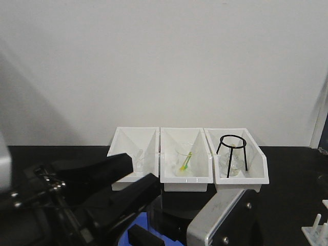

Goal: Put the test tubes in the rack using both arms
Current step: 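Grasp the tube with the right gripper and release the left gripper, then carry the tube with the right gripper above the white rack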

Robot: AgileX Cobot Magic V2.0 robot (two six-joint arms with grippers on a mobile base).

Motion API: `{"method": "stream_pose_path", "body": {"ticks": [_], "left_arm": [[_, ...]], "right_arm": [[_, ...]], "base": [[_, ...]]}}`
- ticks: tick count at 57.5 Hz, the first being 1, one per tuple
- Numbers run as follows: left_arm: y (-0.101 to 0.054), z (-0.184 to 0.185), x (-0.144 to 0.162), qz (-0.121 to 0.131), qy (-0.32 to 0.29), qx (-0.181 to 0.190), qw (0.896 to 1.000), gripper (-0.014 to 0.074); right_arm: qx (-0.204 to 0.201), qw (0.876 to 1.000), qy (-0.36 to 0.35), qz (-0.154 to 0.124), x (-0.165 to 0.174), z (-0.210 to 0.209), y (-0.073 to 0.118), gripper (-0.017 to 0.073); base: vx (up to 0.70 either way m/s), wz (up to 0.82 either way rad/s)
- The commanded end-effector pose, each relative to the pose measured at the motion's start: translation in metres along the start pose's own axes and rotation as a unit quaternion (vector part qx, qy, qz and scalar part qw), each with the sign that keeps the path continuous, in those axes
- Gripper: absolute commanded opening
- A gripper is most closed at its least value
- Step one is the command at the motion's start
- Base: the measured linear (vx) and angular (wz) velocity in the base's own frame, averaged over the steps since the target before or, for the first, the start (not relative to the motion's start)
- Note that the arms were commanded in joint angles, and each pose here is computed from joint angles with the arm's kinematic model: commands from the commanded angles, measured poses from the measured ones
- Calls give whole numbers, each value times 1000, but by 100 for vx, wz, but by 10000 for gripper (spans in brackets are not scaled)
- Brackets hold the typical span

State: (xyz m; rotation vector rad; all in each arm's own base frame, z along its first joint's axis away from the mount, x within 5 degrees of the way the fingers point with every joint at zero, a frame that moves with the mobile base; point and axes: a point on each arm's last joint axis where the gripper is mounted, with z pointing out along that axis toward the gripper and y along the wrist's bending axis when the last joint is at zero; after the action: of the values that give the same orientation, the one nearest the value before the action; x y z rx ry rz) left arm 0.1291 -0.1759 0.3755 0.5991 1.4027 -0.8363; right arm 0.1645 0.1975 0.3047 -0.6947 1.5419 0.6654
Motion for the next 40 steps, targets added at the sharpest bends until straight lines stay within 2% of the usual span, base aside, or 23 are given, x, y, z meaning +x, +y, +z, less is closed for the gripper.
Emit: {"method": "stream_pose_path", "body": {"ticks": [1, 11, 16, 30, 40], "left_arm": [[-4, -14, -33, 0, -89, 8, 996, 426], [-5, -31, -47, 18, -119, 9, 993, 426], [-5, -36, -49, 18, -119, 10, 993, 426], [-5, -37, -44, 35, -84, 10, 996, 426], [-5, -37, -43, 35, -82, 11, 996, 426]], "right_arm": [[1, 997, -74, -5, -25, -3, 0, -9], [4, 997, -78, -3, -26, -3, -1, -8], [21, 996, -85, -3, -27, -3, -10, -8], [118, 989, -86, -8, -28, -9, -60, -7], [200, 976, -84, -14, -27, -22, -100, -7]], "base": [[0, 0], [0, 0], [0, 0], [0, 0], [0, 0]]}}
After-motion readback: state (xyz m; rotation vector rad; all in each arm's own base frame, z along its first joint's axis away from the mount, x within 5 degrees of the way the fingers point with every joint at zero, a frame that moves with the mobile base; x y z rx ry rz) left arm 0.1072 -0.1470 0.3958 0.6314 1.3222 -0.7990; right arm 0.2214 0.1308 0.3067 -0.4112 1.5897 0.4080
